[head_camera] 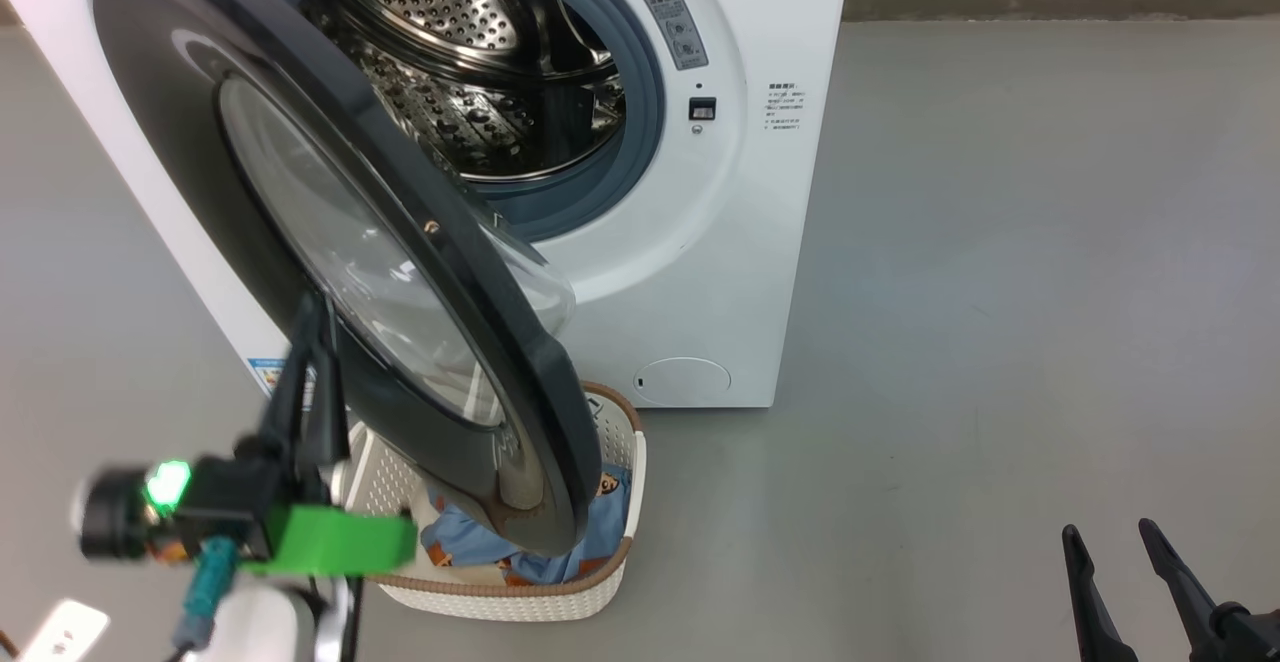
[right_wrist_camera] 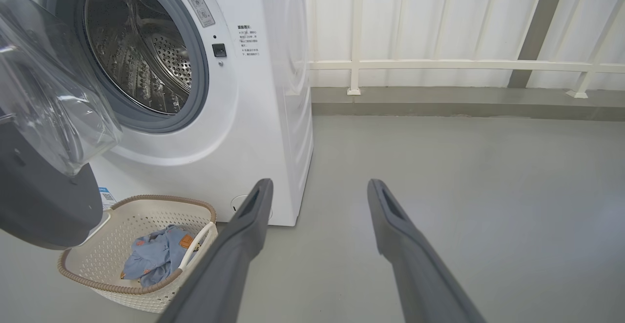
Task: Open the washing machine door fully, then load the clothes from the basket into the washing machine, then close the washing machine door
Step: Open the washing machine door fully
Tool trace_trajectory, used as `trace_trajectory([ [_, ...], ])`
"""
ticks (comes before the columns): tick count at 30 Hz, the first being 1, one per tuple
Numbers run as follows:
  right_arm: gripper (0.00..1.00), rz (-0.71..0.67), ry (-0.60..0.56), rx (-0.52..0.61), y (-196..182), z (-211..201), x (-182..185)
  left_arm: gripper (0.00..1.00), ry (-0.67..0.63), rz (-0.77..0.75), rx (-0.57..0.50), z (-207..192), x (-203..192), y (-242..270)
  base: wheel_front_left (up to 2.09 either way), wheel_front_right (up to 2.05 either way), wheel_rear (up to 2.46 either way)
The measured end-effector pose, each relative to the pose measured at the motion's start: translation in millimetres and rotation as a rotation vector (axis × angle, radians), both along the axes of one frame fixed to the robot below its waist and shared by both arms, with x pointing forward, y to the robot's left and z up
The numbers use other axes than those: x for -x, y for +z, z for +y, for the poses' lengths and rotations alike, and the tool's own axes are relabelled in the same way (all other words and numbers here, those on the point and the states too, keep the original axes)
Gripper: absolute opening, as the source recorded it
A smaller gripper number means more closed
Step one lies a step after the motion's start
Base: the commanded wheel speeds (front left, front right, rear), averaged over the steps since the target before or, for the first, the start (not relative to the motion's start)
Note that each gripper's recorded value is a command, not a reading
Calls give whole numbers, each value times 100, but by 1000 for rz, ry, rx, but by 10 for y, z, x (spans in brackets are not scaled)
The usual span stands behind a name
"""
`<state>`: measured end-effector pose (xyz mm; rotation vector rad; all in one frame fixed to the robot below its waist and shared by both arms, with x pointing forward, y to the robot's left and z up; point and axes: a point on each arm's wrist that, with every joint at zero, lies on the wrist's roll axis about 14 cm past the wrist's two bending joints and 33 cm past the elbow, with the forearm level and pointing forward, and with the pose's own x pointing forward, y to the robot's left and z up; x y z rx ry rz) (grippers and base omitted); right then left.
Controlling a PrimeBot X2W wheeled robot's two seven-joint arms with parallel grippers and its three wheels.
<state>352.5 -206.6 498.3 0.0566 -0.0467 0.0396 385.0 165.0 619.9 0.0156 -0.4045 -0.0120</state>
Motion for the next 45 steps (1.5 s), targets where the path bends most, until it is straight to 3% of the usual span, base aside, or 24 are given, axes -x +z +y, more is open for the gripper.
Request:
trace_trajectory([
  [7,100,-7,2,-1,22,11,0,0,-38,-326,-97,-198,132,1054,0,0,0],
  [12,100,-13,-3,-3,39,3,17,0,-187,-431,-133,-641,285,1355,0,0,0],
  [21,100,-13,-14,-7,39,-24,47,0,-606,-248,-138,-1696,520,1043,0,0,0],
  [28,100,-12,-24,-10,31,-45,71,0,-790,-41,-76,-2105,721,598,0,0,0],
  [33,100,-5,-27,-13,10,-48,68,0,-804,77,-44,-2160,692,329,0,0,0],
  [45,100,4,-32,-17,-21,-54,69,0,-634,262,-54,-1898,239,-170,0,0,0],
])
